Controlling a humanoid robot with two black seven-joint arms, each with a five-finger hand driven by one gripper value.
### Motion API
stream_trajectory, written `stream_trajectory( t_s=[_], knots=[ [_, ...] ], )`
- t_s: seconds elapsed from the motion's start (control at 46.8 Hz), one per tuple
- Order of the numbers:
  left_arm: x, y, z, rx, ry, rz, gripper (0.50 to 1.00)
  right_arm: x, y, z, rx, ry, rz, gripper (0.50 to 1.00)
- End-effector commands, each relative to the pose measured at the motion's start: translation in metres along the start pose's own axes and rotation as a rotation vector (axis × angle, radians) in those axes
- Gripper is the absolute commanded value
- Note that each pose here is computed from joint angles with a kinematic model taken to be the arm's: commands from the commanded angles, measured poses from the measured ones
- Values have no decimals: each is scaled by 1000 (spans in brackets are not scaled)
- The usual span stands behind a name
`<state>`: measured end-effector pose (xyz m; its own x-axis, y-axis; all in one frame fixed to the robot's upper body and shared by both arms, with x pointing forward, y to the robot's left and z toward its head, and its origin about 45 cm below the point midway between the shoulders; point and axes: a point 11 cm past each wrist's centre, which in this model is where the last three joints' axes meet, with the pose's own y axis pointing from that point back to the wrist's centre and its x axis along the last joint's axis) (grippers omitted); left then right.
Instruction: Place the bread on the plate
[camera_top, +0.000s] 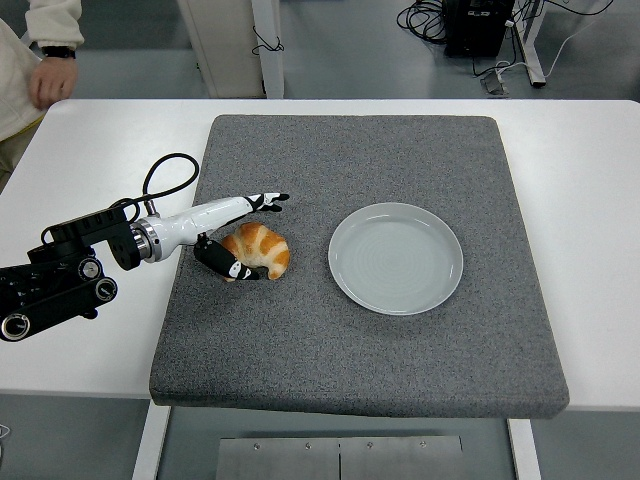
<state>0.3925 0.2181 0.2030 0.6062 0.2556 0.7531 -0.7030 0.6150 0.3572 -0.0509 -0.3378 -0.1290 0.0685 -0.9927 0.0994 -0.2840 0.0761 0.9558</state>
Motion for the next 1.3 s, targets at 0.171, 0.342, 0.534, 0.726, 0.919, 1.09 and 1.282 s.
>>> stream_trajectory(
  t_s=[0.171,0.342,0.534,0.726,0.919,1.09,1.282],
  knots=[
    [1,0,-1,-4,-5,1,757,-1,0,0,0,-1,-1,1000],
    [1,1,-1,-4,-4,2,728,0,0,0,0,0,0,1000],
    [6,1,0,-5,-8,10,500,0,0,0,0,1,-1,1000],
    [15,2,1,-8,-11,28,500,0,0,0,0,0,0,1000],
    [27,2,5,-21,-26,48,500,0,0,0,0,0,0,1000],
    [51,6,9,-22,-58,83,500,0,0,0,0,0,0,1000],
    [77,5,22,-38,-101,119,500,0,0,0,0,0,0,1000]
  ],
)
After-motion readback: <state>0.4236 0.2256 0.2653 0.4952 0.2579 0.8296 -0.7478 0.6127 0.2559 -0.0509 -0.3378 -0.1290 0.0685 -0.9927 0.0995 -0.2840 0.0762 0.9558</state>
